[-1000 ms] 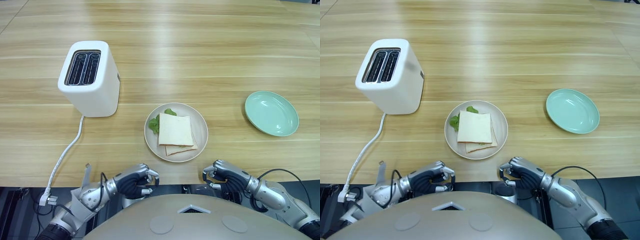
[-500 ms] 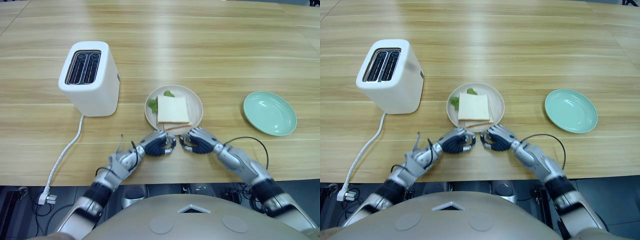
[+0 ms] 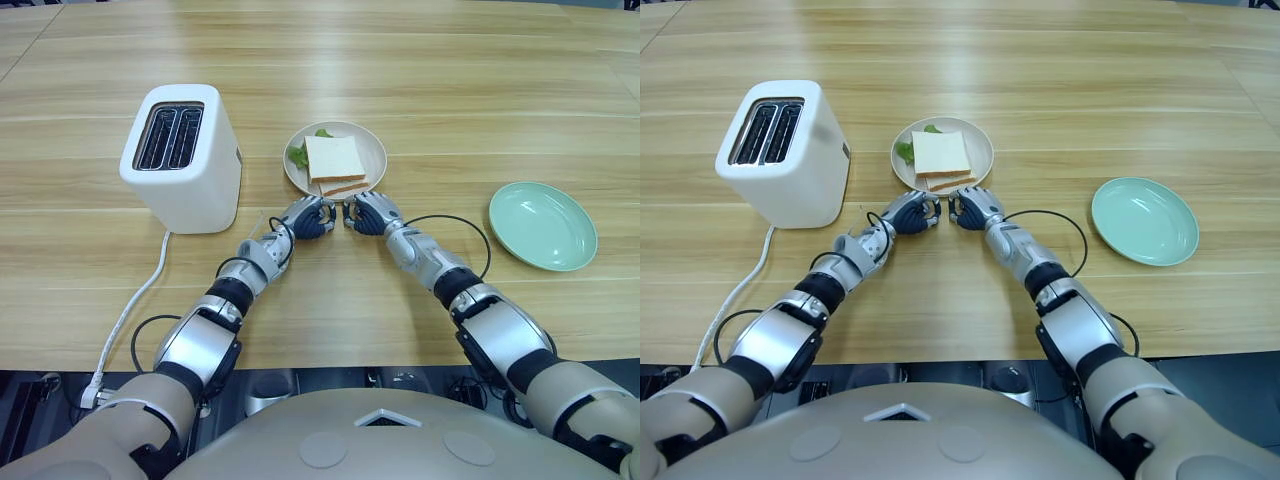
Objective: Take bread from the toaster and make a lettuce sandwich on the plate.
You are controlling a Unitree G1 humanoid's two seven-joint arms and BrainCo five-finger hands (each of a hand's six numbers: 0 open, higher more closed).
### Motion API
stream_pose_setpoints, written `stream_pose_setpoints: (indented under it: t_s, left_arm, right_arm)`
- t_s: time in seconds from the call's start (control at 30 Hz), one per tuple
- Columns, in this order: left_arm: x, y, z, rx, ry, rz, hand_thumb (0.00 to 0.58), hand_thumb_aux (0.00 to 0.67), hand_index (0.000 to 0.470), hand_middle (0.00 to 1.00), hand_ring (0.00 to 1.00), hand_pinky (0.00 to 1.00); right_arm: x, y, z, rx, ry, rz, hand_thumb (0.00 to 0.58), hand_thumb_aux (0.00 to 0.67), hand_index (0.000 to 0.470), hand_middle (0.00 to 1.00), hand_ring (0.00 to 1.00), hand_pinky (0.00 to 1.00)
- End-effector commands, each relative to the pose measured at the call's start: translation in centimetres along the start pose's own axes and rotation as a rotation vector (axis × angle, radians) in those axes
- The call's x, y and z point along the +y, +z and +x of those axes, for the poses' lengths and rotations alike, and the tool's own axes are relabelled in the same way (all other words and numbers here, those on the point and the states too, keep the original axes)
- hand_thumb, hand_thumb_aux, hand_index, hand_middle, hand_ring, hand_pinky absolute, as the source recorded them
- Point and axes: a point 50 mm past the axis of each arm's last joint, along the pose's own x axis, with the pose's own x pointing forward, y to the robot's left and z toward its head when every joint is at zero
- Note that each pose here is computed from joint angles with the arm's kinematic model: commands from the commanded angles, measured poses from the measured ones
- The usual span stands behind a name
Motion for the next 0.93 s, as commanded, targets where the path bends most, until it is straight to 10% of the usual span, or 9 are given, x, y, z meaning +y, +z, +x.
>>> stream_pose_setpoints:
  t_s: [0.03,0.1,0.13,0.17,0.2,0.5,0.93]
  left_arm:
    - [-1.1,-0.9,-0.9,0.022,-0.004,-0.040,0.580,0.670,0.460,1.00,1.00,1.00]
    - [-0.2,0.5,-1.0,-0.115,0.088,-0.140,0.580,0.670,0.460,1.00,1.00,1.00]
    - [0.4,1.2,-1.1,-0.186,0.139,-0.210,0.555,0.531,0.364,0.64,0.64,0.64]
    - [1.0,1.8,-1.3,-0.252,0.188,-0.261,0.422,0.321,0.220,0.00,0.00,0.00]
    - [1.6,2.3,-1.6,-0.312,0.234,-0.304,0.000,0.000,0.000,0.00,0.00,0.00]
    - [5.7,2.3,-4.5,-0.495,0.586,-0.658,0.000,0.000,0.000,0.00,0.00,0.00]
    - [6.3,-0.7,-5.1,-0.309,0.694,-0.700,0.000,0.000,0.000,0.00,0.00,0.00]
  right_arm:
    - [1.6,-1.3,-0.9,0.080,0.051,0.011,0.580,0.670,0.460,1.00,1.00,1.00]
    - [1.3,-0.7,-0.9,0.024,-0.001,0.069,0.564,0.557,0.382,0.84,0.84,0.84]
    - [0.9,-0.2,-1.0,-0.037,-0.047,0.107,0.500,0.420,0.289,0.42,0.42,0.42]
    - [0.6,0.1,-1.2,-0.083,-0.083,0.152,0.265,0.176,0.121,0.00,0.00,0.00]
    - [0.2,0.4,-1.4,-0.134,-0.124,0.199,0.000,0.000,0.000,0.00,0.00,0.00]
    - [-5.6,-1.6,-4.8,-0.258,-0.677,0.694,0.000,0.000,0.000,0.00,0.00,0.00]
    - [-6.1,-4.0,-6.0,-0.152,-0.795,0.810,0.000,0.000,0.000,0.00,0.00,0.00]
